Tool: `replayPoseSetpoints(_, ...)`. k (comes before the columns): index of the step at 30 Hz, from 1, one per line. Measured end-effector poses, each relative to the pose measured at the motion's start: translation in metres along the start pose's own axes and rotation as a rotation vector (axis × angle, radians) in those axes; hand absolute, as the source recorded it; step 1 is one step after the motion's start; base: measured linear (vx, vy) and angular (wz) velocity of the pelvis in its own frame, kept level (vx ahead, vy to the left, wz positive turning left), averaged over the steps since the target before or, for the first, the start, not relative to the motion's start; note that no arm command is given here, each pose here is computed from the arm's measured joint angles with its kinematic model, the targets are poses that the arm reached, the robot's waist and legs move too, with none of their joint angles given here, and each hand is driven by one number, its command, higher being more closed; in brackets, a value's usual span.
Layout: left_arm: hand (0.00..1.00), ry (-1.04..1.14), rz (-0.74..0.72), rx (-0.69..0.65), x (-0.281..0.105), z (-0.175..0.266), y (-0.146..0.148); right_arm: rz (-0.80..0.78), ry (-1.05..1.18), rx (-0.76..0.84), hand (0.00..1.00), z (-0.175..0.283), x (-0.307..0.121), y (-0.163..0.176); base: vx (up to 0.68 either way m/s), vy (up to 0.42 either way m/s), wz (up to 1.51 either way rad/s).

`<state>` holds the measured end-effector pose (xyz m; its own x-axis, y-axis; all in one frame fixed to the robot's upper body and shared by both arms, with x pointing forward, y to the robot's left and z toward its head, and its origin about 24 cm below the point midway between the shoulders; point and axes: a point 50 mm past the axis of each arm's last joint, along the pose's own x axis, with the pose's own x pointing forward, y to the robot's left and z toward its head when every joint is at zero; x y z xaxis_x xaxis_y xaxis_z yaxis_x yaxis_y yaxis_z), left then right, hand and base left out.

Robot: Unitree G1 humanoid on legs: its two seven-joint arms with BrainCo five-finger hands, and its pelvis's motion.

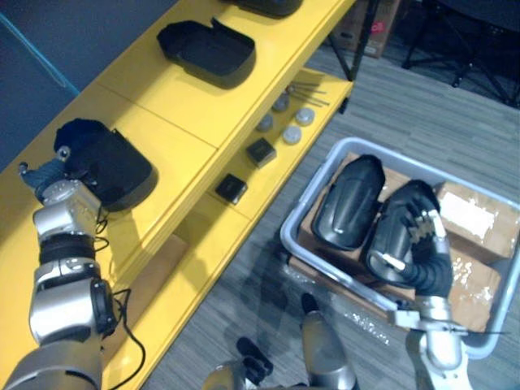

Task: Walk over and take plastic housings, then place them on the shelf

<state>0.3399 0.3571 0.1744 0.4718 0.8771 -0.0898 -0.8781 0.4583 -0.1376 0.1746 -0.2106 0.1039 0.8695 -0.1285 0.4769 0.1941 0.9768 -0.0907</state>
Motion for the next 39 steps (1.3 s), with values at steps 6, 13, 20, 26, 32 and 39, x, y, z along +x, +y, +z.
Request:
replayPoseSetpoints(6, 0.00, -0.325, -0.078, -0.146, -0.024, 0.032, 0.003, 0.086, -0.271, 0.093, 0.00, 0.035, 0.019, 0.008, 0.03, 0.002, 0.25)
replayPoseSetpoints(13, 0.00, -0.373, -0.229, -0.169, -0.121, -0.057, 0.061, 0.366, -0.226, 0.246, 0.00, 0.031, 0.033, 0.060, 0.06, -0.001, 0.49)
replayPoseSetpoints(20, 0.00, -0.125, -0.132, 0.083, -0.158, -0.133, 0.132, 0.574, 0.114, 0.303, 0.00, -0.026, 0.045, 0.125, -0.03, -0.013, 0.59)
replayPoseSetpoints(26, 0.00, 0.330, -0.245, 0.139, -0.205, -0.215, 0.161, 0.478, 0.229, 0.291, 0.00, -0.046, 0.063, 0.160, 0.01, 0.012, 0.34)
replayPoseSetpoints(32, 0.00, 0.430, -0.428, 0.054, -0.231, -0.227, 0.144, 0.420, 0.325, 0.230, 0.00, -0.058, 0.080, 0.192, -0.01, 0.027, 0.24)
replayPoseSetpoints(39, 0.00, 0.492, -0.595, 0.096, -0.245, -0.242, 0.127, 0.363, 0.364, 0.180, 0.00, -0.062, 0.093, 0.202, -0.01, 0.002, 0.05)
